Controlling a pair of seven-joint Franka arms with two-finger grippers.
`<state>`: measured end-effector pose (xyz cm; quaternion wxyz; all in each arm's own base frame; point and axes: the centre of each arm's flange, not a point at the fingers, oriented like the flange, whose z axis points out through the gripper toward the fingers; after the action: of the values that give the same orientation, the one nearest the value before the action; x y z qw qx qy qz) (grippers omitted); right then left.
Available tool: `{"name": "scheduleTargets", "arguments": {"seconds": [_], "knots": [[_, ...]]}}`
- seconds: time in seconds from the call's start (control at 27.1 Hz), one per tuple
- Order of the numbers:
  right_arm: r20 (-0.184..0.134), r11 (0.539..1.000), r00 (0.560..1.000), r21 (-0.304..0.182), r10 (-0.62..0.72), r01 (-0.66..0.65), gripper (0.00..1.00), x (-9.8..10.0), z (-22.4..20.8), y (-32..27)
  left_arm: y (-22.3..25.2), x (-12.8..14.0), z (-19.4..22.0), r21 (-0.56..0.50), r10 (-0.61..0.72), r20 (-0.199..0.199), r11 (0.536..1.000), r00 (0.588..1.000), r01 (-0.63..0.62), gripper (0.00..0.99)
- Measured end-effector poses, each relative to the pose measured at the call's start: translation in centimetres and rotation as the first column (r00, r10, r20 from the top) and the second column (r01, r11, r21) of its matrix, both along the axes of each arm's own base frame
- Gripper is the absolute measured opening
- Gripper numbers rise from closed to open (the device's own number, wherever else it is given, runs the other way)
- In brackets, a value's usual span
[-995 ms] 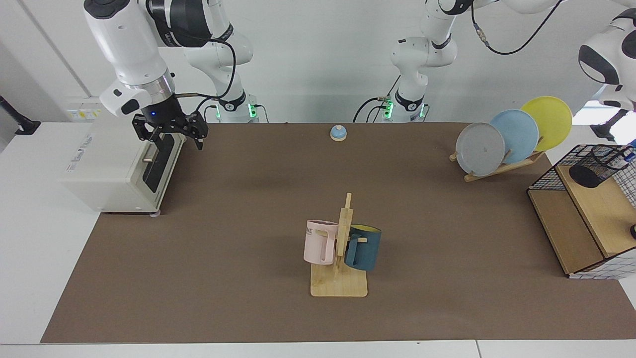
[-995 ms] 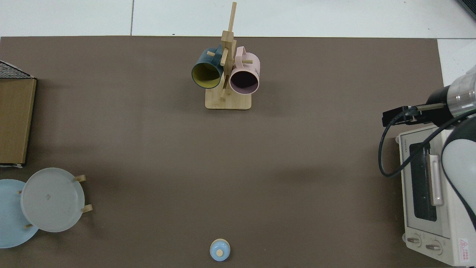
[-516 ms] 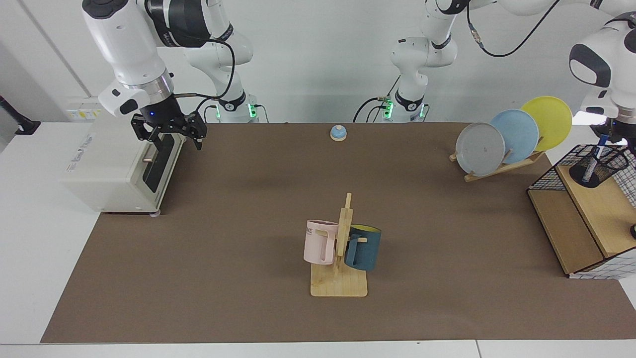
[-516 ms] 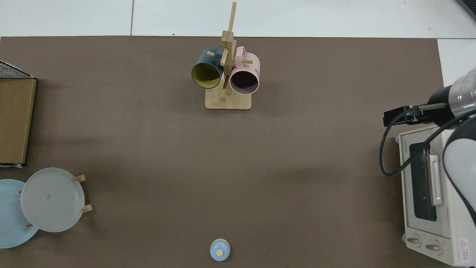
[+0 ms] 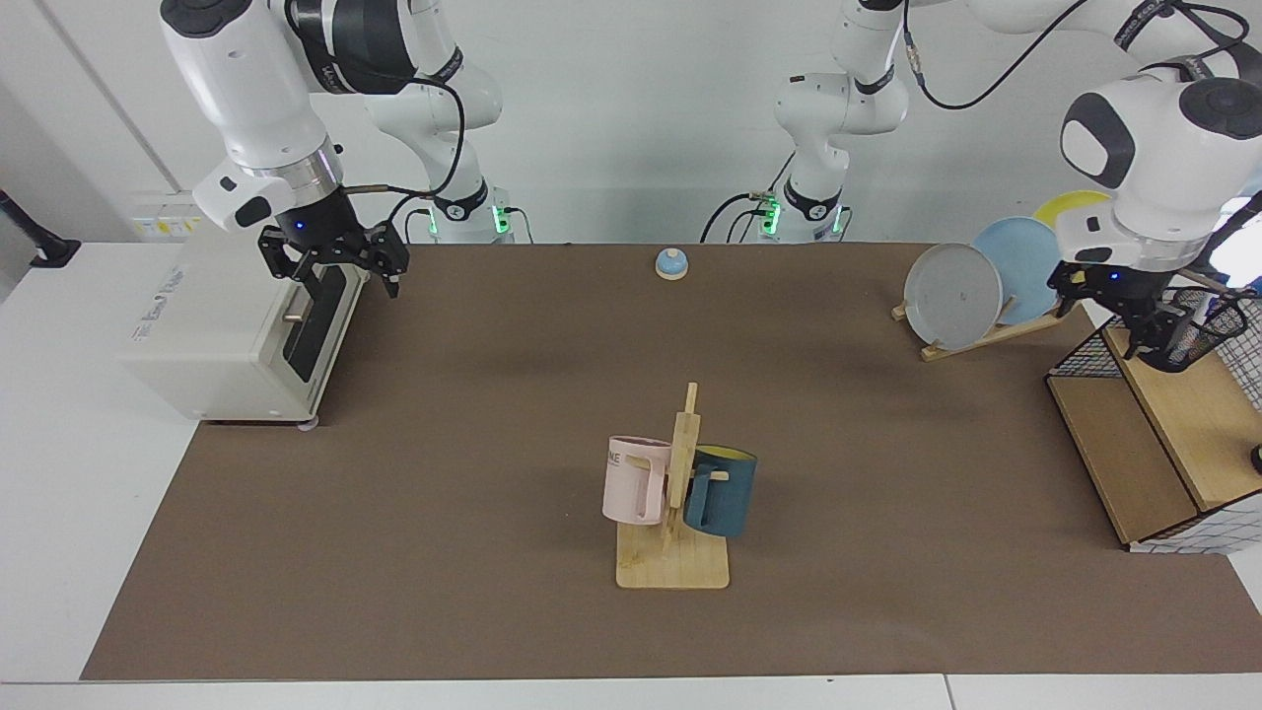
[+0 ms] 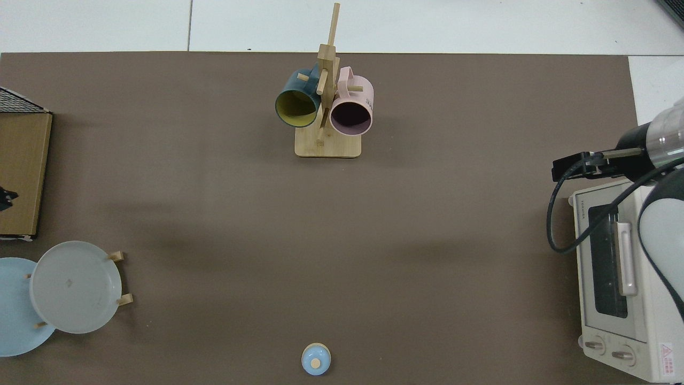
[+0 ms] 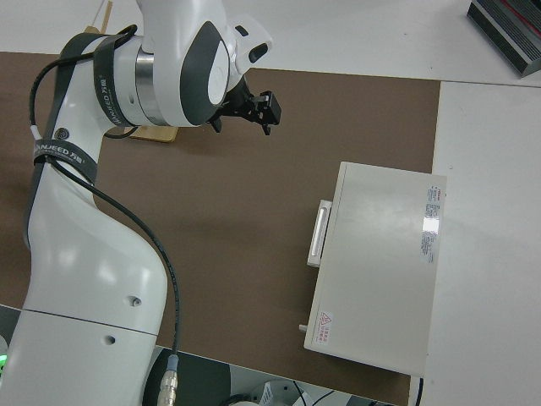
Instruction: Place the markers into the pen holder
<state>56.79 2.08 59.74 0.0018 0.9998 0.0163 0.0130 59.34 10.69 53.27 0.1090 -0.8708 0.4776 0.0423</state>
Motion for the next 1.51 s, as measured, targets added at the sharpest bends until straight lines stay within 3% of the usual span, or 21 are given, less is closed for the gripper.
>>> {"name": "scheduleTargets", "arguments": {"seconds": [0.15, 0.29, 0.44, 0.81, 1.0, 1.18, 1.51], "knots": [[0.0, 1.0, 1.0, 0.0, -0.001, 0.001, 1.0, 0.0, 0.0, -0.1, -4.7, -1.2, -0.7, -0.064, 0.197, -0.019, 0.978, 0.98, -0.198, 0.991], [0.0, 1.0, 1.0, 0.008, -0.002, 0.002, 1.0, 0.0, 0.0, 0.0, -9.8, -2.0, -0.9, -0.108, 0.393, -0.025, 0.913, 0.919, -0.393, 0.991], [0.0, 1.0, 1.0, 0.014, -0.002, 0.002, 1.0, 0.0, 0.0, 0.1, -12.3, -2.1, -0.9, -0.154, 0.507, -0.024, 0.85, 0.861, -0.504, 0.991], [0.0, 1.0, 1.0, 0.016, -0.003, 0.003, 1.0, 0.0, 0.0, 0.0, -13.3, -1.8, 3.3, -0.233, 0.655, 0.022, 0.738, 0.755, -0.633, 0.991], [0.0, 1.0, 1.0, 0.016, -0.003, 0.003, 1.0, 0.0, 0.0, 0.0, -11.9, -2.8, 6.7, -0.234, 0.683, 0.019, 0.713, 0.73, -0.661, 0.991], [0.0, 1.0, 1.0, 0.017, -0.003, 0.003, 1.0, 0.0, 0.0, 0.0, -11.4, -3.8, 8.2, -0.237, 0.744, 0.01, 0.651, 0.668, -0.721, 0.991], [0.0, 1.0, 1.0, 0.017, -0.004, 0.004, 1.0, 0.0, 0.0, 0.0, -11.4, -3.9, 7.7, -0.229, 0.764, 0.0, 0.628, 0.645, -0.744, 0.991]]}}
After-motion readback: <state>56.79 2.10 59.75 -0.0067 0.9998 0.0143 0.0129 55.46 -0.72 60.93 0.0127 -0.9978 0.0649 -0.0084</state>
